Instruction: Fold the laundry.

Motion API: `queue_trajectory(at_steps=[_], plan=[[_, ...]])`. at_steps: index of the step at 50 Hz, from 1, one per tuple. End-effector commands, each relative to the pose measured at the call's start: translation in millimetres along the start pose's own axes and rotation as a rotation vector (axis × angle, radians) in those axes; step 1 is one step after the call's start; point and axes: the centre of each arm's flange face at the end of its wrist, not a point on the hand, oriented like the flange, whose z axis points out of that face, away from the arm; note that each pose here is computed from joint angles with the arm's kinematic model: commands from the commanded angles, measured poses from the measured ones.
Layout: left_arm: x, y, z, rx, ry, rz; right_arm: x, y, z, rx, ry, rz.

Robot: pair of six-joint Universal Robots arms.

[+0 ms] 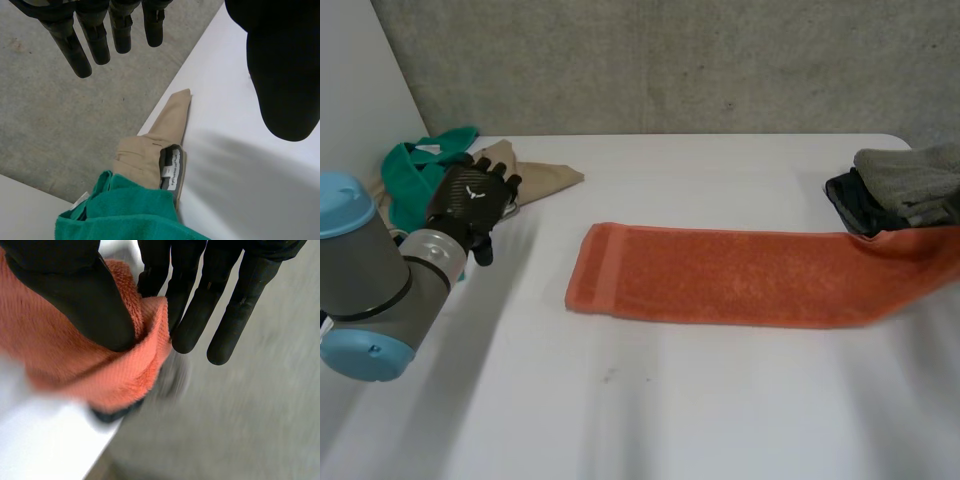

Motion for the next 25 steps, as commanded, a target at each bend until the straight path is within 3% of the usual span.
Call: queue_trajectory(at_steps=[1,5,11,18,21,25], plan=[[-10.0,-11.6,-8.1,0.028,-0.027,-0.041,-45.3,-144.4,-55.5,0.547,-0.033,-0.006],[-11.7,-15.5,-14.0,0.035,-0.03,-0.072,-109.1,-211.0,-116.1,0.911,-0.159,-0.044],[-7.7,-12.4,-18.9,0.024,-0.018,-0.08,-206.9,-232.8,-169.4,1.158,-0.412,-0.103],[-1.4,-11.5,-19.1,0.02,-0.002,-0.082,-249.9,-227.6,-180.8,1.165,-0.501,-0.118],[-0.4,-14.2,-17.0,0.033,-0.002,-0.081,-235.5,-231.5,-176.4,1.096,-0.448,-0.085],[6.3,-26.7,-14.0,0.083,0.007,-0.075,-200.8,-230.8,-170.1,0.921,-0.38,0.077]])
